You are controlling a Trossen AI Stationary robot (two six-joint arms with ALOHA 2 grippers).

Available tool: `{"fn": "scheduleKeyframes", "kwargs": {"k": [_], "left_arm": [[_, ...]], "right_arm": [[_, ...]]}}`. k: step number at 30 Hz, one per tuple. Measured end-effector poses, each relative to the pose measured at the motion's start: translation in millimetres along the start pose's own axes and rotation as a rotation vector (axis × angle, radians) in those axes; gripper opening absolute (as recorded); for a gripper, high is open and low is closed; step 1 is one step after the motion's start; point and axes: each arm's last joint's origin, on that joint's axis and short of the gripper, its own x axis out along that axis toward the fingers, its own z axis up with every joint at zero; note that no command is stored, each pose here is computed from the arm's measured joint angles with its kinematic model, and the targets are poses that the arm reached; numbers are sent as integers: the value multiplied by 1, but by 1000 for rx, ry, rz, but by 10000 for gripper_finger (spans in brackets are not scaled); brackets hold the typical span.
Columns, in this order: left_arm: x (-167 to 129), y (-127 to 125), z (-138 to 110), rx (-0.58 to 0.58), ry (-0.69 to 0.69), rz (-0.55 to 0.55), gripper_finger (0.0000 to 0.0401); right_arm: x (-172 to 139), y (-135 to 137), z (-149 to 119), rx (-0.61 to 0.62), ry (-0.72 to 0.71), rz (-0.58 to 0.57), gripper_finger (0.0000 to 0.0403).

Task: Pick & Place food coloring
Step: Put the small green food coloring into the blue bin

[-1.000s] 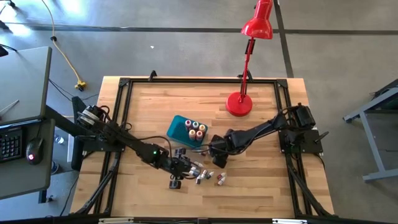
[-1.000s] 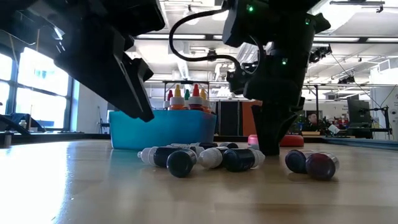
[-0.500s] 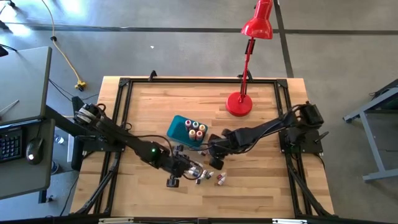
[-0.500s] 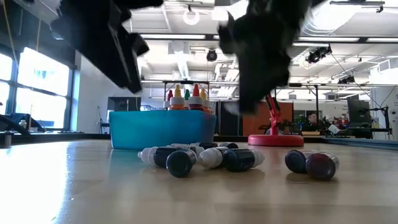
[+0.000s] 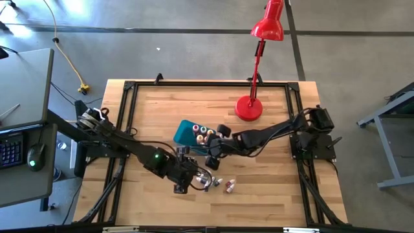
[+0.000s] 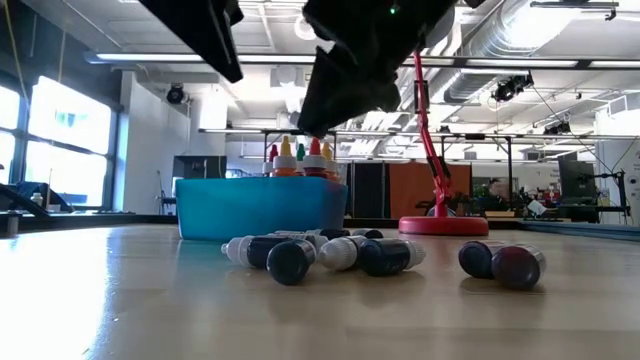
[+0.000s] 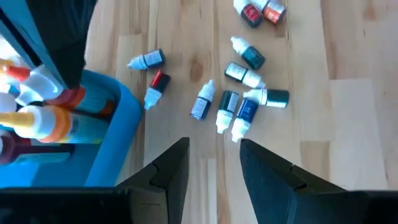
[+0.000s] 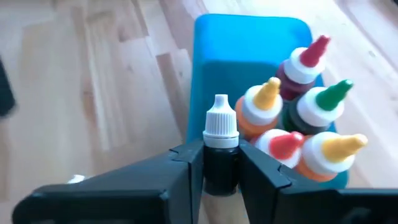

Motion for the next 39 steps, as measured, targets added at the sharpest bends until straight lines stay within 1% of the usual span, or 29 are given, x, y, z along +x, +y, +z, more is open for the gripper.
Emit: {"fn": "scheduleKeyframes", "kwargs": {"k": [2,9,15,17,19,21,24,26,29,31,33,35,37,39], "left_arm": [[0,1,-2,5,15,3,138],[1,0,-2,-2,17,1,138],[1,1,-3,-36,30,8,138],[5,-1,-2,-53,22,7,138],[7,-6,-4,-43,21,1,138],[16,-14,-2,-45,-23,-25,138],[35,-27,-13,-10,-18,-67,138],[47,-35,-12,-1,-64,-102,138],[67,-45,-18,11,-73,-114,138],[78,-47,-20,47,-64,-109,138],[91,-50,-19,92,-85,-112,138],[98,-50,-23,135,-54,-97,138],[108,-48,-22,126,-56,-102,138],[112,-44,-25,129,-17,-94,138]], "right_arm": [[3,-2,-1,-24,4,-19,83],[10,-7,-1,-73,13,-22,102],[10,-6,-1,-85,20,4,119],[9,-5,-1,-89,21,7,123],[5,-3,0,-91,16,22,123],[-6,0,4,-89,-4,45,123],[-29,2,9,-89,-21,79,123],[-45,2,10,-101,-13,83,123],[-66,2,11,-76,-10,77,123],[-75,3,10,-52,-1,81,123],[-81,5,6,-45,21,84,123],[-82,9,3,-52,35,90,123],[-84,13,-2,-71,52,96,123],[-83,17,-6,-85,66,98,123]]}}
